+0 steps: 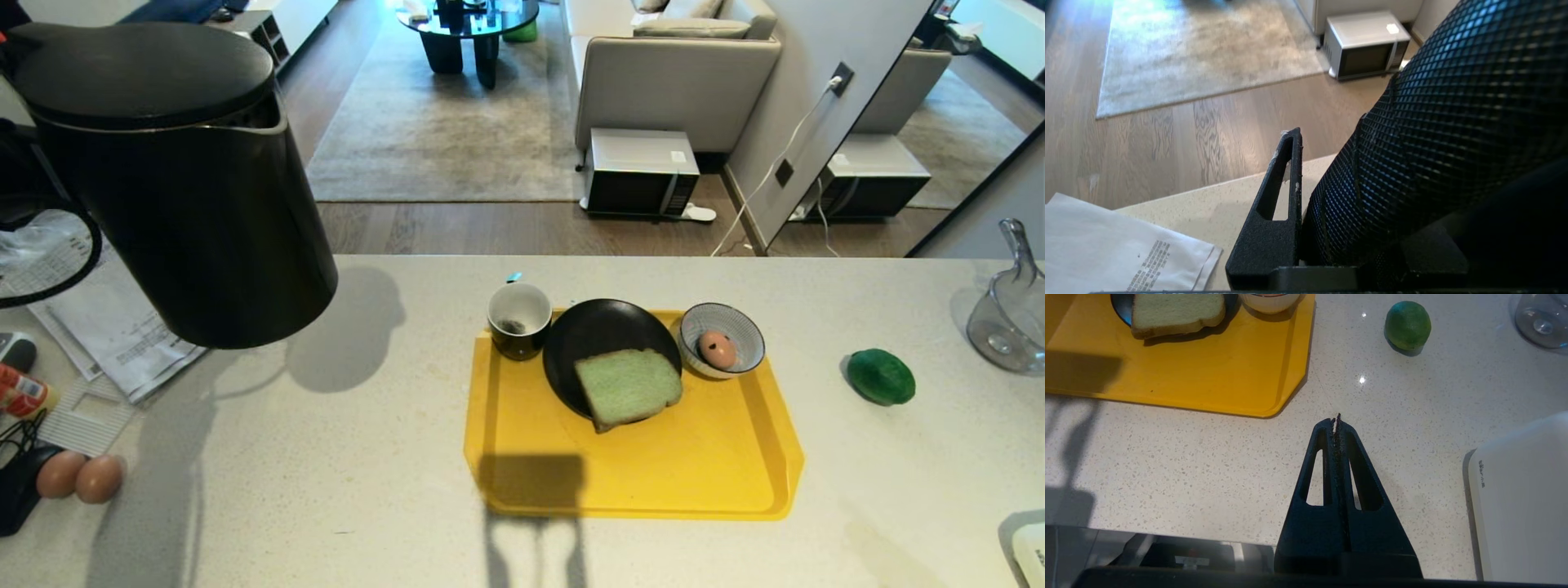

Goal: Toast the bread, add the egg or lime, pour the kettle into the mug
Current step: Pour water into a cup

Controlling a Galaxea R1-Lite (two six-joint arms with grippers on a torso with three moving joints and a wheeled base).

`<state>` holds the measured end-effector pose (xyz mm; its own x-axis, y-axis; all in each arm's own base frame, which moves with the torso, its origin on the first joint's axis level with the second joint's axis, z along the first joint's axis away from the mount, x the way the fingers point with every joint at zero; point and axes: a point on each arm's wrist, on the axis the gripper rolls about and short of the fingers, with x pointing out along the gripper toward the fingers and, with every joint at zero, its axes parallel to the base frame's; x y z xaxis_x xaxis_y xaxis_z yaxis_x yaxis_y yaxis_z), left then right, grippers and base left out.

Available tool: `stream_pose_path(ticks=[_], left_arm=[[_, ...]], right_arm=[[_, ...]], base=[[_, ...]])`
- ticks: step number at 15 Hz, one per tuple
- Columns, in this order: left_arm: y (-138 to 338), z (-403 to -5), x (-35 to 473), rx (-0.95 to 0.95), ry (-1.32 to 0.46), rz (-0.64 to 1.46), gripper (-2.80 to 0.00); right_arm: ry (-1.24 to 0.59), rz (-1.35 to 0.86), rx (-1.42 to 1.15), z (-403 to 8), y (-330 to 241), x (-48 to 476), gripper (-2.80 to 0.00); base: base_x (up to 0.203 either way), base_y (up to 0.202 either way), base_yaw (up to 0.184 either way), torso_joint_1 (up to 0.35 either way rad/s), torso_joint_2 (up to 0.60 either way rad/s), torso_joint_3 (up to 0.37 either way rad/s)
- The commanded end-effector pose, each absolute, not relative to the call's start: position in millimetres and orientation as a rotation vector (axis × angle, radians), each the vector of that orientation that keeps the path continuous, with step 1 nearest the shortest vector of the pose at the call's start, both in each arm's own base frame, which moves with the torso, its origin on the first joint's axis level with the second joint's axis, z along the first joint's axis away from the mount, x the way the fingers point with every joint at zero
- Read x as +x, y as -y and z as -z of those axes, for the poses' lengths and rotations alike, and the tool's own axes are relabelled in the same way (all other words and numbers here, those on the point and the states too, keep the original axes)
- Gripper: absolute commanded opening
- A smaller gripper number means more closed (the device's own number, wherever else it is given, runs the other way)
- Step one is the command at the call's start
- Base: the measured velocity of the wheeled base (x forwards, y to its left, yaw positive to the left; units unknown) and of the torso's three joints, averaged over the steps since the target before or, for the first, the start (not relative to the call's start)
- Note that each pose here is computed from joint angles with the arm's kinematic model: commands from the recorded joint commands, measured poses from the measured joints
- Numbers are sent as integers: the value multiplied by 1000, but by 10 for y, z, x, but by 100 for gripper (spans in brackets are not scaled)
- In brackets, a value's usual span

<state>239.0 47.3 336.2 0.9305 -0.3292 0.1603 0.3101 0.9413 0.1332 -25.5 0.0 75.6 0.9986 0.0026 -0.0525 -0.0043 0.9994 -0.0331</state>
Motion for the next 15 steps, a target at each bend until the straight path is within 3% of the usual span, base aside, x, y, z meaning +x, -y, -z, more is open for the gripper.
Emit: stream_pose_path(ticks=[1, 7, 15], left_arm=[[-444, -3410, 2393, 123, 201, 342, -280], [-354, -3455, 2440, 171, 214, 335, -280], [-201, -3781, 2778, 361, 169, 347, -280]], right_arm=[[-54, -4, -35, -756, 0, -255, -280], [-54, -4, -34, -756, 0, -255, -280], [-54, -4, -34, -756, 0, -255, -280]], base=[[0, 0, 0, 0, 2, -193], [0, 0, 0, 5, 1, -171], [0, 0, 0, 1, 1, -6]])
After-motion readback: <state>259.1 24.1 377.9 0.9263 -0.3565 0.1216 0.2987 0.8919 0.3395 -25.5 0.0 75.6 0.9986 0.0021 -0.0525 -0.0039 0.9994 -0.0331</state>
